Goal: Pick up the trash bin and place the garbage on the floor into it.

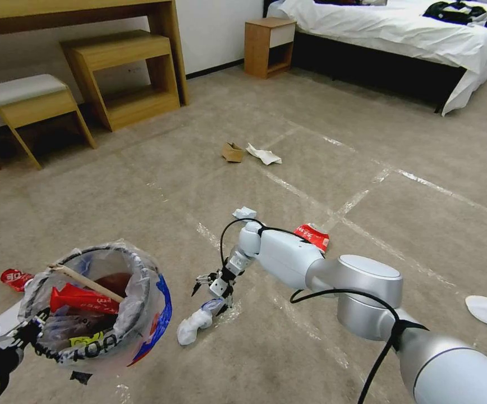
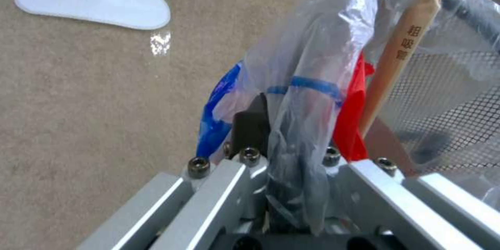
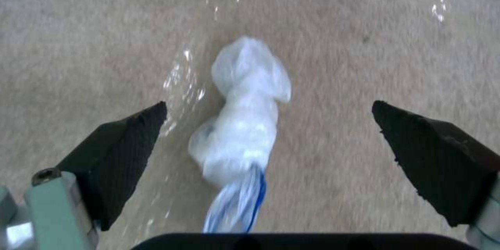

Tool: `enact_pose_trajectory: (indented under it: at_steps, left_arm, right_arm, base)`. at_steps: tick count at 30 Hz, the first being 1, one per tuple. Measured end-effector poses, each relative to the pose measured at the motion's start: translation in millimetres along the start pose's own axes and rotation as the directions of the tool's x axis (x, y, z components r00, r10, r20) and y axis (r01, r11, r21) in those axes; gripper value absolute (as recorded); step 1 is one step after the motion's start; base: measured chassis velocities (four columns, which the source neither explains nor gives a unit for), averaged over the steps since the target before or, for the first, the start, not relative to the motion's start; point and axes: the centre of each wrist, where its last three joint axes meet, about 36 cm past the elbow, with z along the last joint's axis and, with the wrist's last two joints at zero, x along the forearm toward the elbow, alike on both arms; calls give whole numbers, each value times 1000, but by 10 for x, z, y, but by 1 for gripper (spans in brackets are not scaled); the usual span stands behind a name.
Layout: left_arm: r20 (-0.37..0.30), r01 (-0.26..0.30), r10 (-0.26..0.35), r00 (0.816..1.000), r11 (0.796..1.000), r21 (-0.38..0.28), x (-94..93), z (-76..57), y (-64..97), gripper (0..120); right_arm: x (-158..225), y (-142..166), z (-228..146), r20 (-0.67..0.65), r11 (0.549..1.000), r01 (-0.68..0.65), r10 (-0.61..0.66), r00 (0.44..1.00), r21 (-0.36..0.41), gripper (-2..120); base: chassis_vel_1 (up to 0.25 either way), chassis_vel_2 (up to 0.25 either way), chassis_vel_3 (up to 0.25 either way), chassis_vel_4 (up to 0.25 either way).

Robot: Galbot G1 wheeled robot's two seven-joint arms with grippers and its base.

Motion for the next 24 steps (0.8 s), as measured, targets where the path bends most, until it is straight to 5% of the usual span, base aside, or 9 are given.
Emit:
enact_pose_trajectory:
  at_steps: [24]
  left_arm:
    - [-10, -14, 14, 1000, 1000, -5, 12, 44, -47, 0]
  right_arm:
    - [-216, 375, 158, -62, 995, -60, 55, 997, -77, 100]
  base:
    - [0, 0, 0, 0]
